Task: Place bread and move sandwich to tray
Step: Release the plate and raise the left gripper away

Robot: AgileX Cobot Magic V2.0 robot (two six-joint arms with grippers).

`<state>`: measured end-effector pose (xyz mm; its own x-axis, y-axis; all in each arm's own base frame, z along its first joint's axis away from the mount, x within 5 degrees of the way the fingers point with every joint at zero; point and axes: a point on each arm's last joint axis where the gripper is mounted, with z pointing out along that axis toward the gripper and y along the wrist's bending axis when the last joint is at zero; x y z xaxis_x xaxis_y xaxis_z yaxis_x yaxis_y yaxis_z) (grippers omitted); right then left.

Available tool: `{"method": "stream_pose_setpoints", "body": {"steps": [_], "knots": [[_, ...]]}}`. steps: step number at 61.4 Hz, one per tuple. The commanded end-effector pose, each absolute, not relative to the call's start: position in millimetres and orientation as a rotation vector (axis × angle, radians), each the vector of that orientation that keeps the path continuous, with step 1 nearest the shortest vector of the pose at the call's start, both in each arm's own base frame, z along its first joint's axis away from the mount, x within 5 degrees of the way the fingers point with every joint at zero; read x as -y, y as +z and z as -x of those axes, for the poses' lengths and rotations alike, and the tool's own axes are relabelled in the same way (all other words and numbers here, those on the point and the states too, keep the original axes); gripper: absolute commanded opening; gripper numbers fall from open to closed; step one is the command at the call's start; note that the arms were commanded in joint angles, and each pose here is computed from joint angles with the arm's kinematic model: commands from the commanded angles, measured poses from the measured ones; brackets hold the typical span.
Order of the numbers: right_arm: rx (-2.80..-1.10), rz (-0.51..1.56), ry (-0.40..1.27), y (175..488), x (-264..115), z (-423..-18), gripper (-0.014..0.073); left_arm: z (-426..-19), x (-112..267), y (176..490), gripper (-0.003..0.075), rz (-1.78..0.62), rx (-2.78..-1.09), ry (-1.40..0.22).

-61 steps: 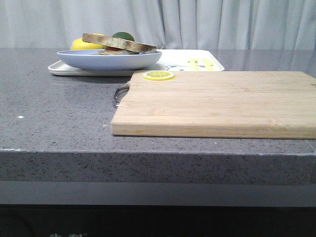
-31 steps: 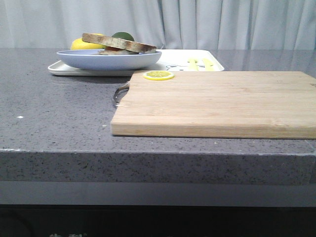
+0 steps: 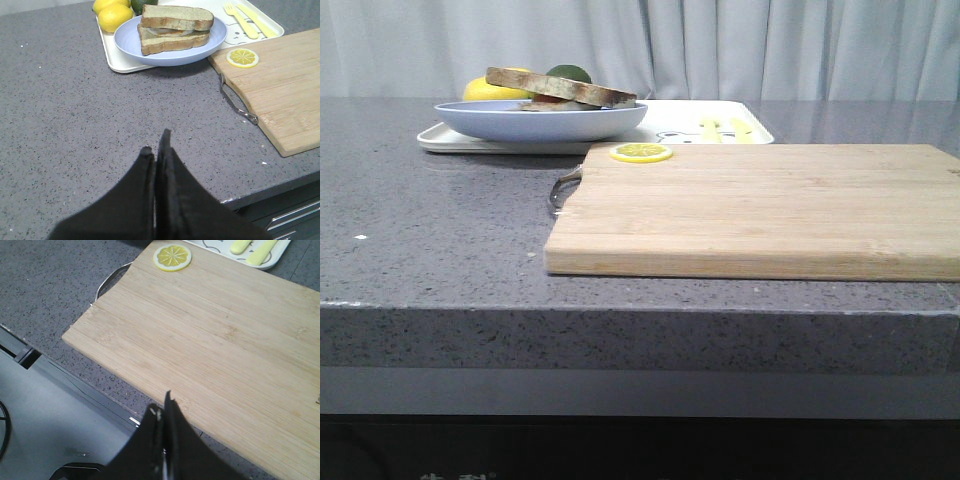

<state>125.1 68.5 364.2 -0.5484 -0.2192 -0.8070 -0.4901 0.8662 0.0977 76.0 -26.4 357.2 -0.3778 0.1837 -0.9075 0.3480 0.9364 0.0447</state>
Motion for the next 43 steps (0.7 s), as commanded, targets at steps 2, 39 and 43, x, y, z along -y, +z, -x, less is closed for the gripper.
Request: {"method": "stream_pose_setpoints", "body": {"steps": [2, 39, 43], "knots": [[-2.080, 0.492, 0.395, 376.8, -68.6, -127.5, -0.0067, -77.3, 27.6, 370.5, -0.0020, -0.364, -1.878, -0.207], [-2.080, 0.492, 0.395, 376.8, -68.6, -127.5, -0.0067, -59.5, 8.8, 289.3, -0.0020, -0.065, -1.531, -0.159], [-2.080, 0.492, 0.395, 376.8, -68.6, -127.5, -0.0067, -57.2, 6.6, 271.5, -0.0020, -0.025, -1.480, -0.153]]}}
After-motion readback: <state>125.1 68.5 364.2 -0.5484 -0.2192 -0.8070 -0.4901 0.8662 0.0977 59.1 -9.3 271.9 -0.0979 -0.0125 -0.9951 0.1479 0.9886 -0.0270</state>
